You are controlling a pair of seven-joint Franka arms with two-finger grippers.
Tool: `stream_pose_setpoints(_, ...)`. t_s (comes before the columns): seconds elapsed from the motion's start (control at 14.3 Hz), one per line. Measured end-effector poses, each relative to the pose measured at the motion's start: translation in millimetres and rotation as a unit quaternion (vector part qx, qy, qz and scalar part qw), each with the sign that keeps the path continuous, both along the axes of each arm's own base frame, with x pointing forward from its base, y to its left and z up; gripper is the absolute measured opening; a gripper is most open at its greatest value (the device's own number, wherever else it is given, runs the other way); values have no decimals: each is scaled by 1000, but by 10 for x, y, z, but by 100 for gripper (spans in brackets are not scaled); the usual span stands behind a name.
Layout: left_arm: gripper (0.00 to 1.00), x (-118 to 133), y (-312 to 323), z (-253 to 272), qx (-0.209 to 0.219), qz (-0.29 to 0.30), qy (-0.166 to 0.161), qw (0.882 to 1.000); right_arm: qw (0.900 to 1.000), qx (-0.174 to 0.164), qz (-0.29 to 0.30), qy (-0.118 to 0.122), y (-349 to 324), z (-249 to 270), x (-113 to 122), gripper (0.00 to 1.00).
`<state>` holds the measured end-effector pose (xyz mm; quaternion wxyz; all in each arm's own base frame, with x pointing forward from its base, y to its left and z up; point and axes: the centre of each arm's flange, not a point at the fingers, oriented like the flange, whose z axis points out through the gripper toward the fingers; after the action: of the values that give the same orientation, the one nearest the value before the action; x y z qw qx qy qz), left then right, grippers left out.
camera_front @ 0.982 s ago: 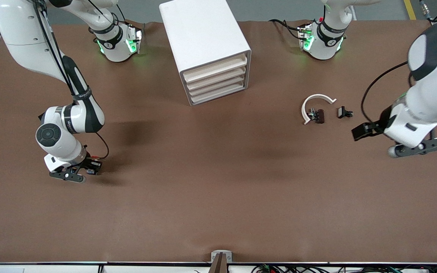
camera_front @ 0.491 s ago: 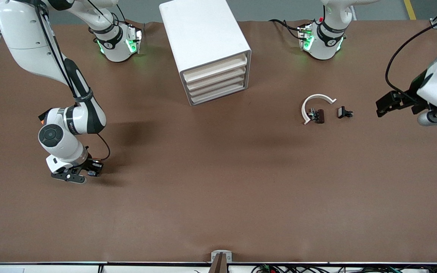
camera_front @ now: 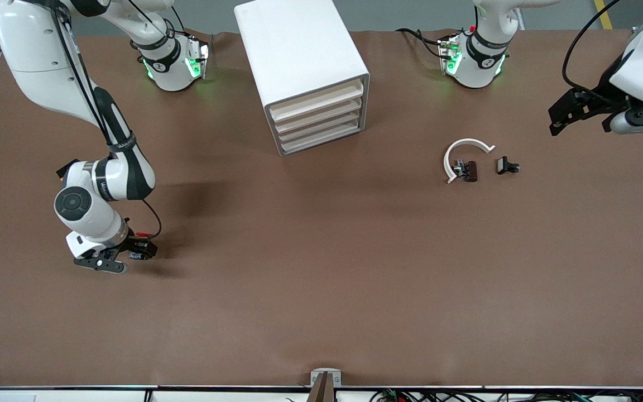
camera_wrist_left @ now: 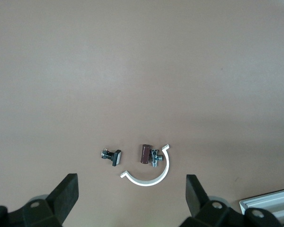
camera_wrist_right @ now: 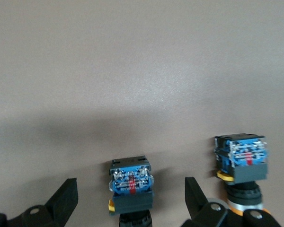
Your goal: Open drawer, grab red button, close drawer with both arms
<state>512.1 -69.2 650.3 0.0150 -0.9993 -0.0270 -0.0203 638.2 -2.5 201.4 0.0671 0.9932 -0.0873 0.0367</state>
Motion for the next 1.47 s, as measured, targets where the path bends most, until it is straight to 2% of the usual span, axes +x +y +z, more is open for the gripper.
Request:
stream_pose_setpoints(0.35,100,-51,-18,-12,0,-9,12,1000,999,-4,14,32,152,579,134,100)
stream_pose_setpoints(0.63,100,-46,42,-17,1,-41,15,999,996,-2,32,86,226,1127,117,100)
stream_pose_setpoints(0.77,100,-46,52,-28,1,-41,16,999,992,17,41,114,218,1483,61,100)
stream_pose_setpoints(0.91,100,-49,55,-36,1,-41,19,999,989,31,51,133,194,1883,-22,100)
stream_pose_setpoints(1.12,100,-50,57,-29,1,-46,19,999,989,36,58,132,171,2484,-195,100)
stream_pose_setpoints(1.47,100,-48,61,-20,1,-46,18,999,992,39,72,93,160,3259,-471,100)
